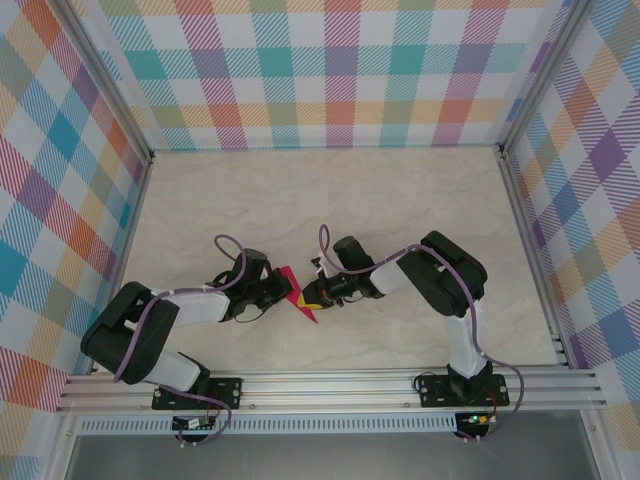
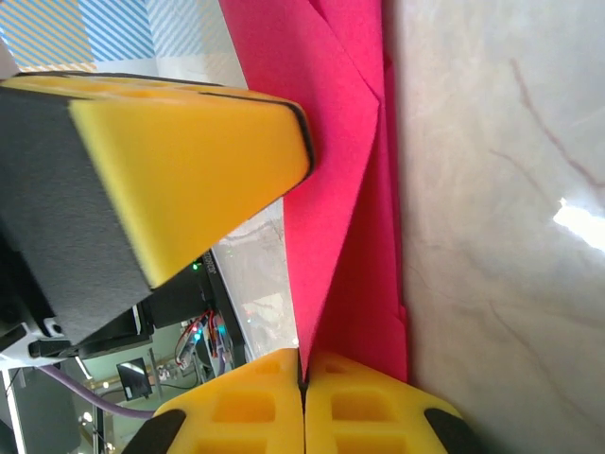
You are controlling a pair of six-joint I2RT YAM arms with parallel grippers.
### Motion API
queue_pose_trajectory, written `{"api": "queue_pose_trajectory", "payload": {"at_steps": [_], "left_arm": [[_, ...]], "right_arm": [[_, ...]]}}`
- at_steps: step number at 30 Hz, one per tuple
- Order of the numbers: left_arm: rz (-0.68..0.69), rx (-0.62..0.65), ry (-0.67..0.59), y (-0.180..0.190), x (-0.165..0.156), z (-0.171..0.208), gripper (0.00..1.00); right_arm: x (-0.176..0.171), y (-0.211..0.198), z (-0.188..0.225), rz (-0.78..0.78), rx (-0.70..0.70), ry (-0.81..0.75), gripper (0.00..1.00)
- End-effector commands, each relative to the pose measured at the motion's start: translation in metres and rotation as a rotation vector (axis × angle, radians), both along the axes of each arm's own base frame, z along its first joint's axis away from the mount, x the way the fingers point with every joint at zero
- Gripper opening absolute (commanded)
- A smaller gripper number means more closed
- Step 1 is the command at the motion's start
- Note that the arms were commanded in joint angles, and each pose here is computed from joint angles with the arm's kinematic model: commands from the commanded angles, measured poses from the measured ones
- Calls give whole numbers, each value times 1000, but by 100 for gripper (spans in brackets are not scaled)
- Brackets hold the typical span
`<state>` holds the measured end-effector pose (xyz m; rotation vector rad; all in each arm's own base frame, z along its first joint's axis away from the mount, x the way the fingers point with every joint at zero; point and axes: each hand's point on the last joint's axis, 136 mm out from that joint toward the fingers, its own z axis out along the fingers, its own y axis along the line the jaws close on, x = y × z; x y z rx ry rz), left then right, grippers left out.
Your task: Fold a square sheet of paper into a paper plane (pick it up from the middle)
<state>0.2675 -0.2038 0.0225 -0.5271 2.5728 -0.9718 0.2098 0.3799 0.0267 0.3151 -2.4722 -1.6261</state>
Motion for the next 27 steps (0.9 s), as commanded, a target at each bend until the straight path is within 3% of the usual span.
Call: {"api": "queue_pose_trajectory", "payload": {"at_steps": [1, 10, 19, 23, 27], "left_arm": [[-10, 36, 12, 3, -4, -12, 0], [-6, 76, 43, 10, -11, -23, 0], [-14, 85, 63, 10, -12, -30, 0], [-16, 86, 71, 9, -13, -31, 0], [-15, 96, 79, 11, -14, -32, 0]], "right_arm": [[2, -11, -24, -48, -89, 60, 7], [-1, -21, -21, -67, -144, 44, 12], [-13, -29, -26, -36, -189, 55, 7], [-17, -40, -40, -39, -290, 50, 2], [-18, -43, -40, -44, -303, 43, 8]]}}
